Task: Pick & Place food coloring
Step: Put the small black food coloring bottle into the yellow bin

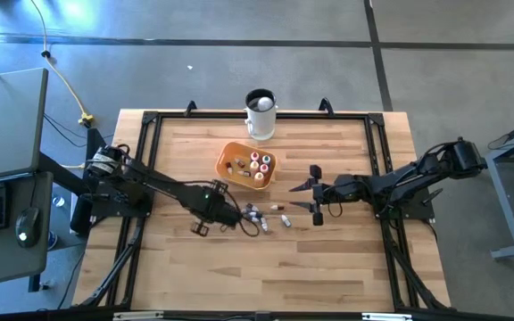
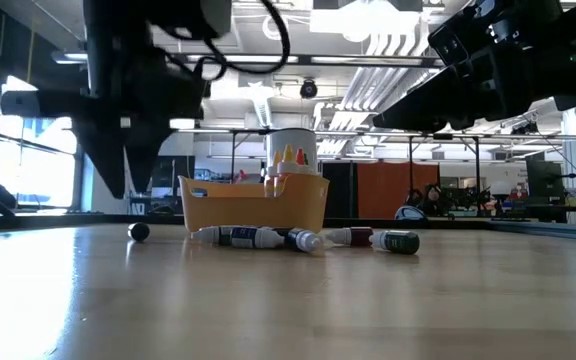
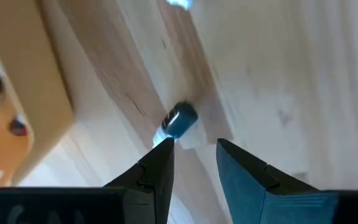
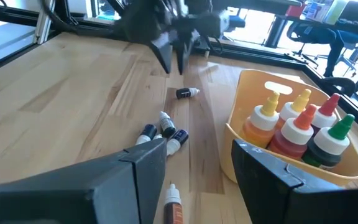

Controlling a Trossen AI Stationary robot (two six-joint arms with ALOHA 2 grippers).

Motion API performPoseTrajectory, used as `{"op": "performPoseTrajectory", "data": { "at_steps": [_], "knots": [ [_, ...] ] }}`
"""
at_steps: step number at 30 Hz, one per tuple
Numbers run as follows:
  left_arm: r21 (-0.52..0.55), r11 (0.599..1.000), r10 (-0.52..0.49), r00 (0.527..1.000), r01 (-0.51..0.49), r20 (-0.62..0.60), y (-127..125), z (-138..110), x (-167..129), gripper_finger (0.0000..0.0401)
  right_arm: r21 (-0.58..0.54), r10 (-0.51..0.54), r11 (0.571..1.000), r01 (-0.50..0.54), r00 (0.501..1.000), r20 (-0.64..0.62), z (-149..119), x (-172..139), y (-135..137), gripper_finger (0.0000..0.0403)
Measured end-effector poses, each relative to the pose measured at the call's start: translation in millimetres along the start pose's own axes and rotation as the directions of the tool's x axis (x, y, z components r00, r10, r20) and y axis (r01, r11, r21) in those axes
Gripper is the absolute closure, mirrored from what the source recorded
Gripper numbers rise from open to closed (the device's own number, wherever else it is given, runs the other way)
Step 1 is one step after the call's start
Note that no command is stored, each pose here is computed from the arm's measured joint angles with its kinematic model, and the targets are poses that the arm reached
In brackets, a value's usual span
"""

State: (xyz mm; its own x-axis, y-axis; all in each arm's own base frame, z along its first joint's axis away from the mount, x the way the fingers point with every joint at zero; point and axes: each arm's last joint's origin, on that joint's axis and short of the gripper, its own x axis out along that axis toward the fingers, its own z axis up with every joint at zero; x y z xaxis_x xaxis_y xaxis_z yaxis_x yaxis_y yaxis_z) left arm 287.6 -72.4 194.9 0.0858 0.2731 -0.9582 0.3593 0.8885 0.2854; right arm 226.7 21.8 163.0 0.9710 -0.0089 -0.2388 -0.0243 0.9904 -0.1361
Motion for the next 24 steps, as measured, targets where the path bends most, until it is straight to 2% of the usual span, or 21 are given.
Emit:
{"op": "performPoseTrajectory", "data": {
  "at_steps": [3, 9, 12, 19, 24],
  "knots": [
    [0.028, 0.999, -0.037, 0.999, 0.038, -0.028, 10, -6, 12, 0.0284, -0.001, 0.000, 1.000, 0.000, 1.000, 0.000, 0, 0, 0, 0.0226],
    [0.081, 0.993, -0.096, 0.993, 0.091, 0.063, 23, -4, 26, 0.0284, -0.001, 0.000, 1.000, 0.000, 1.000, 0.000, 0, 0, 0, 0.0226],
    [0.119, 0.986, -0.129, 0.989, 0.121, 0.065, 26, -7, 31, 0.0284, -0.001, 0.000, 1.000, 0.000, 1.000, 0.000, 0, 0, 0, 0.0226],
    [0.155, 0.980, -0.132, 0.991, 0.126, 0.032, 22, -14, 40, 0.0284, -0.001, 0.000, 1.000, 0.000, 1.000, 0.000, 0, 0, 0, 0.0226],
    [0.148, 0.985, -0.101, 0.993, 0.091, 0.058, 20, -15, 49, 0.0284, -0.001, 0.000, 1.000, 0.000, 1.000, 0.000, 0, 0, 0, 0.0226]
  ]
}}
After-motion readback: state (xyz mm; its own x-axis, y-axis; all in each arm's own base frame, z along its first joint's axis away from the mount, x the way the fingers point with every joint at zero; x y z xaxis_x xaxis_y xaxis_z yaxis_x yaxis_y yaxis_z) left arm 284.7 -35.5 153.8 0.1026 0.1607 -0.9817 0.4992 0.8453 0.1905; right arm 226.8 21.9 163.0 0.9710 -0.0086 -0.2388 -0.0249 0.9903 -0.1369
